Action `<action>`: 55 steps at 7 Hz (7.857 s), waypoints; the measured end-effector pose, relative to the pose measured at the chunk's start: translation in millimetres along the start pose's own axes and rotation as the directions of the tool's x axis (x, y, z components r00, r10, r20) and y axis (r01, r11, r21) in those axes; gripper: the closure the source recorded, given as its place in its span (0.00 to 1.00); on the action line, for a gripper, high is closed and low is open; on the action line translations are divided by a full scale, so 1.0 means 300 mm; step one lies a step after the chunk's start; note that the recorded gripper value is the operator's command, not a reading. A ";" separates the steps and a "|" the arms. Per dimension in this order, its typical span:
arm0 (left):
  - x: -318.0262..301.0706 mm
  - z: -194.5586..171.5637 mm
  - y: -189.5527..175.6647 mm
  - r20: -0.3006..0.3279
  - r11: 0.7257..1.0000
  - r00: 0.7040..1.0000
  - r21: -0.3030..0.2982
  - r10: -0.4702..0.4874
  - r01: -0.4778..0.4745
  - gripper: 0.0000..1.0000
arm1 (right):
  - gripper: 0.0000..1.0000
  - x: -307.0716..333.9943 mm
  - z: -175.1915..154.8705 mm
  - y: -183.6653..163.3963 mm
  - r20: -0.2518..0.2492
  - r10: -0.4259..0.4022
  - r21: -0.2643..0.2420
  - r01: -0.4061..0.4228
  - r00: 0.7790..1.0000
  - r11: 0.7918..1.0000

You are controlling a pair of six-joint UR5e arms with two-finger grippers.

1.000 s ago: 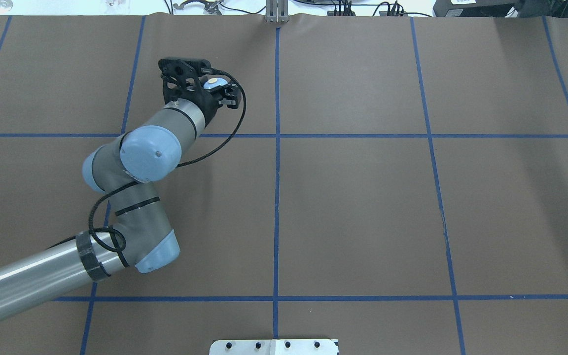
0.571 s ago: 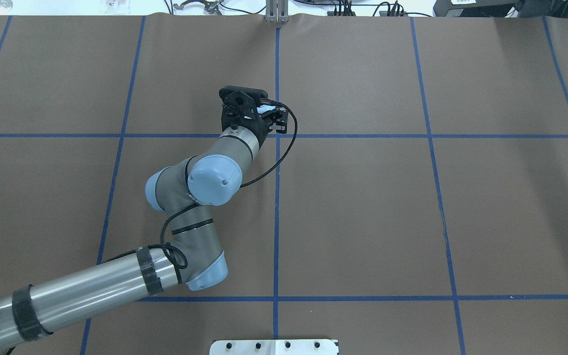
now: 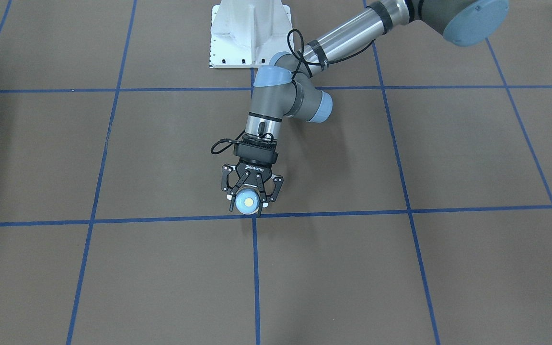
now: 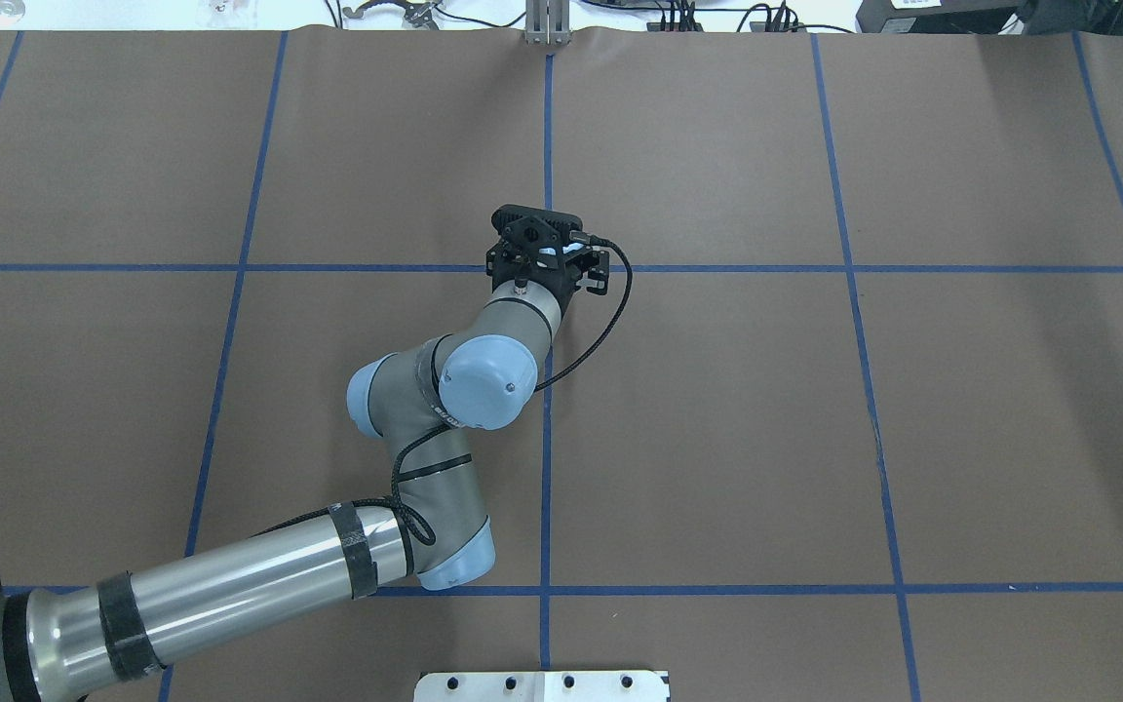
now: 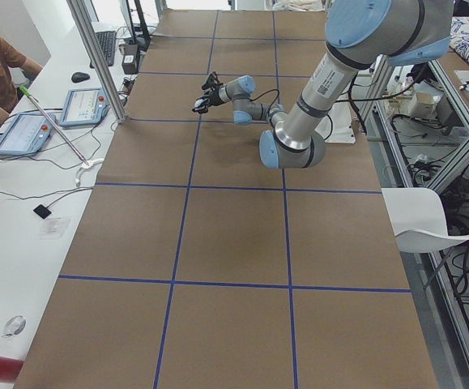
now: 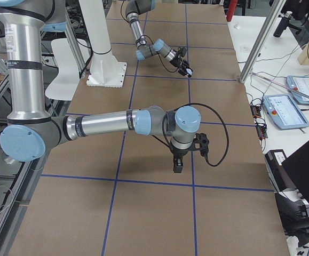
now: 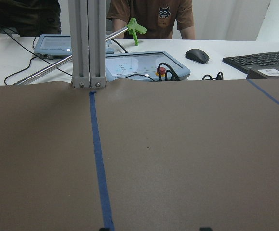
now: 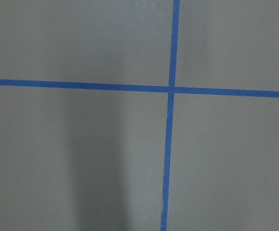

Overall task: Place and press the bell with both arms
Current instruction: 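Lower the bell onto the table center and open the left gripper, then withdraw the left arm while the right arm moves above the bell, then lower the right gripper onto the bell's cream button and press, then lift the right gripper up off the bell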

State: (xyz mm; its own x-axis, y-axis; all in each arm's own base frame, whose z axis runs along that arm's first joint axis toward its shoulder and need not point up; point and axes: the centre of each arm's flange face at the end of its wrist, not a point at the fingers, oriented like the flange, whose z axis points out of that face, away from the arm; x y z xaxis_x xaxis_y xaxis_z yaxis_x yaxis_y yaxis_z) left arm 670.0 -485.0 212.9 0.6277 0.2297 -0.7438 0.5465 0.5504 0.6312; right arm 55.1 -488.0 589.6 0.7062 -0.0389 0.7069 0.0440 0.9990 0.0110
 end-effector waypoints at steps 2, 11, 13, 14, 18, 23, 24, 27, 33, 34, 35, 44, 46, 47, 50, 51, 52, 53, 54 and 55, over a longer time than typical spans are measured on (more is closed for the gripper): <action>0.020 -0.007 0.065 -0.002 1.000 1.000 -0.003 0.006 -0.006 1.00 | 0.00 -0.002 -0.002 0.001 0.000 -0.001 0.001 0.001 1.000 1.000; 0.085 -0.051 0.078 -0.043 1.000 0.999 -0.001 -0.007 0.007 0.00 | 0.00 -0.013 -0.023 -0.011 0.004 -0.009 0.016 0.008 1.000 1.000; 0.099 -0.078 -0.081 -0.094 1.000 0.995 0.014 0.017 -0.015 0.00 | 0.00 -0.054 -0.071 -0.051 0.005 -0.039 0.047 0.038 0.999 0.998; 0.057 -0.057 -0.193 -0.096 0.999 0.995 -0.010 0.034 -0.035 0.00 | 0.00 -0.099 -0.112 -0.091 0.003 -0.065 0.070 0.064 0.998 0.995; -0.469 0.070 -0.722 0.014 0.935 0.996 -0.347 0.091 -0.081 0.00 | 0.48 -0.475 -0.256 -0.300 0.064 -0.099 0.144 0.089 0.993 0.985; -1.216 -0.100 -0.746 0.009 0.843 0.993 -0.529 0.121 -0.098 0.00 | 1.00 -1.505 -0.132 -0.374 0.143 0.108 0.057 -0.117 0.984 0.992; -1.309 -0.130 -0.711 0.008 0.831 0.988 -0.542 0.157 -0.127 0.00 | 1.00 -1.734 -0.072 -0.332 0.132 0.107 0.050 -0.114 0.986 0.992; -1.465 -0.172 -0.625 0.031 0.784 0.979 -0.605 0.199 -0.140 0.00 | 1.00 -2.225 0.099 -0.281 0.091 0.111 -0.003 -0.111 0.990 0.994; -1.662 -0.373 -0.715 0.052 0.583 0.936 -0.794 0.347 -0.172 0.00 | 1.00 -2.415 0.377 -0.362 0.039 0.073 -0.001 -0.073 0.997 0.997; -1.687 -0.386 -0.720 0.050 0.578 0.934 -0.796 0.354 -0.177 0.00 | 1.00 -2.426 0.414 -0.361 0.034 0.064 0.004 -0.064 0.997 0.998; -1.698 -0.391 -0.723 0.049 0.577 0.933 -0.797 0.356 -0.178 0.00 | 1.00 -2.436 0.453 -0.357 0.031 0.053 0.012 -0.053 0.998 0.999; -1.708 -0.396 -0.727 0.052 0.580 0.933 -0.795 0.357 -0.177 0.00 | 1.00 -2.438 0.599 -0.332 -0.009 0.034 0.025 -0.034 0.999 0.999; -1.708 -0.396 -0.727 0.052 0.580 0.933 -0.795 0.357 -0.178 0.00 | 1.00 -2.436 0.607 -0.329 -0.012 0.034 0.022 -0.034 0.999 0.999; -1.708 -0.396 -0.728 0.052 0.580 0.933 -0.795 0.357 -0.178 0.00 | 1.00 -2.436 0.614 -0.326 -0.014 0.033 0.021 -0.033 0.999 0.999; -1.708 -0.396 -0.728 0.053 0.581 0.933 -0.795 0.356 -0.177 0.00 | 1.00 -2.439 0.628 -0.321 -0.021 0.032 0.020 -0.032 0.999 0.999; -1.708 -0.396 -0.728 0.053 0.581 0.933 -0.795 0.356 -0.177 0.00 | 1.00 -2.441 0.627 -0.321 -0.020 0.032 0.020 -0.031 0.999 0.999; -1.708 -0.396 -0.728 0.053 0.581 0.933 -0.795 0.357 -0.177 0.00 | 1.00 -2.445 0.616 -0.325 -0.015 0.032 0.023 -0.031 0.999 0.999; -1.709 -0.397 -0.729 0.052 0.581 0.933 -0.794 0.357 -0.178 0.00 | 1.00 -2.451 0.574 -0.335 0.001 0.031 0.032 -0.031 1.000 0.999; -1.710 -0.399 -0.733 0.054 0.583 0.933 -0.793 0.356 -0.177 0.00 | 0.64 -2.446 0.510 -0.349 0.024 0.035 0.041 -0.036 0.999 0.999; -1.712 -0.404 -0.740 0.055 0.586 0.933 -0.791 0.356 -0.177 0.00 | 0.15 -2.418 0.426 -0.374 0.050 0.050 0.036 -0.052 0.997 0.998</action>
State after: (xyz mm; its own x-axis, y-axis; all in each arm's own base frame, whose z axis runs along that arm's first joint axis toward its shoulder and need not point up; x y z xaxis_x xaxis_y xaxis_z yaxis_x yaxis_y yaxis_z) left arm 159.0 -628.0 428.1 0.8108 0.3656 -0.4572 -0.2286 0.9167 0.3277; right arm -552.6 -568.9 166.0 0.6712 0.0124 0.7412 -0.0181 0.9998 -0.0003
